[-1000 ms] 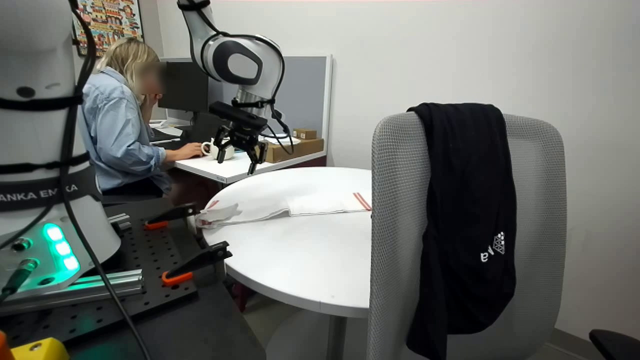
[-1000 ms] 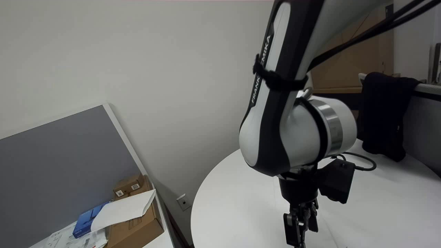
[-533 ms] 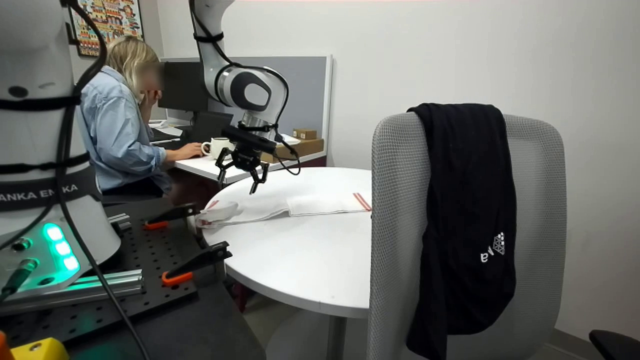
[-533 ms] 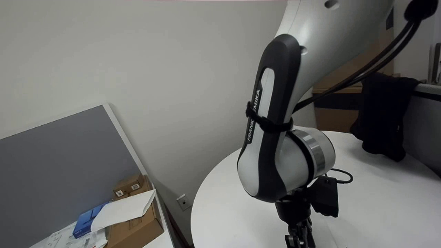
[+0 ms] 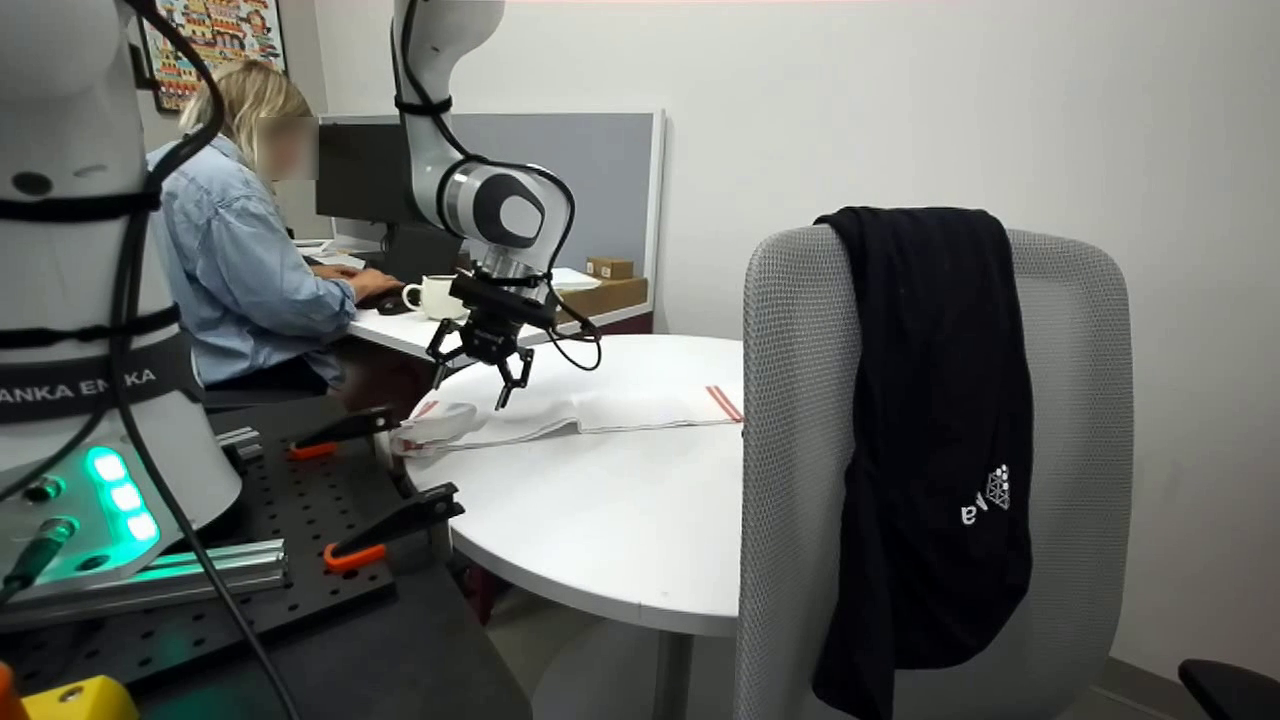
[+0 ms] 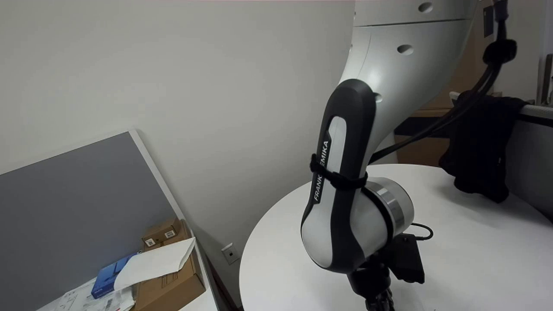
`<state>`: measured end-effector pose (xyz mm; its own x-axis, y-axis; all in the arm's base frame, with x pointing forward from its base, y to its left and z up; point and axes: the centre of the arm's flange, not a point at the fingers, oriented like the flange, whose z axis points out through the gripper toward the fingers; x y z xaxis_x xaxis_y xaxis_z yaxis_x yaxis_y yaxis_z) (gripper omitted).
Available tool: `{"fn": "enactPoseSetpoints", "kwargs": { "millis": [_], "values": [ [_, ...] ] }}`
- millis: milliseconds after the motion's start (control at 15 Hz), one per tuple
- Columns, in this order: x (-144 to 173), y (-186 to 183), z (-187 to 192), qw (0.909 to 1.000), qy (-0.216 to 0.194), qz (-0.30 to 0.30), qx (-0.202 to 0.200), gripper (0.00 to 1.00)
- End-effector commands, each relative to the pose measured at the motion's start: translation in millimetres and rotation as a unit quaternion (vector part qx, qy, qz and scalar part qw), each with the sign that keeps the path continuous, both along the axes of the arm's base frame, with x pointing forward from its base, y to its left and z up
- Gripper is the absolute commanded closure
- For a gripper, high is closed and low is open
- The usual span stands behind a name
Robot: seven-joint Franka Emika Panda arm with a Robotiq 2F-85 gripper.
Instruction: Fold the white and red cloth on the table
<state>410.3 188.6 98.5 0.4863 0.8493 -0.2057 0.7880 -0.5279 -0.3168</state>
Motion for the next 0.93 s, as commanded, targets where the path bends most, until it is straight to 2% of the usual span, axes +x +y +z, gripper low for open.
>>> {"fn": "enactPoseSetpoints", "kwargs": {
  "millis": [0,267,600,667,867],
  "values": [
    [3.9,0.0,-11.8,0.9997,0.018,0.012,-0.014,0.26],
    [-0.9,3.3,-16.6,0.9993,0.027,0.021,-0.015,0.54],
    [-4.5,7.5,-10.9,0.9993,0.023,0.023,-0.015,0.95],
    [-4.4,7.6,-4.7,0.9995,0.02,0.018,-0.015,0.99],
    [-3.6,7.7,22.0,0.9995,0.018,0.009,-0.023,1.0]
  ]
}}
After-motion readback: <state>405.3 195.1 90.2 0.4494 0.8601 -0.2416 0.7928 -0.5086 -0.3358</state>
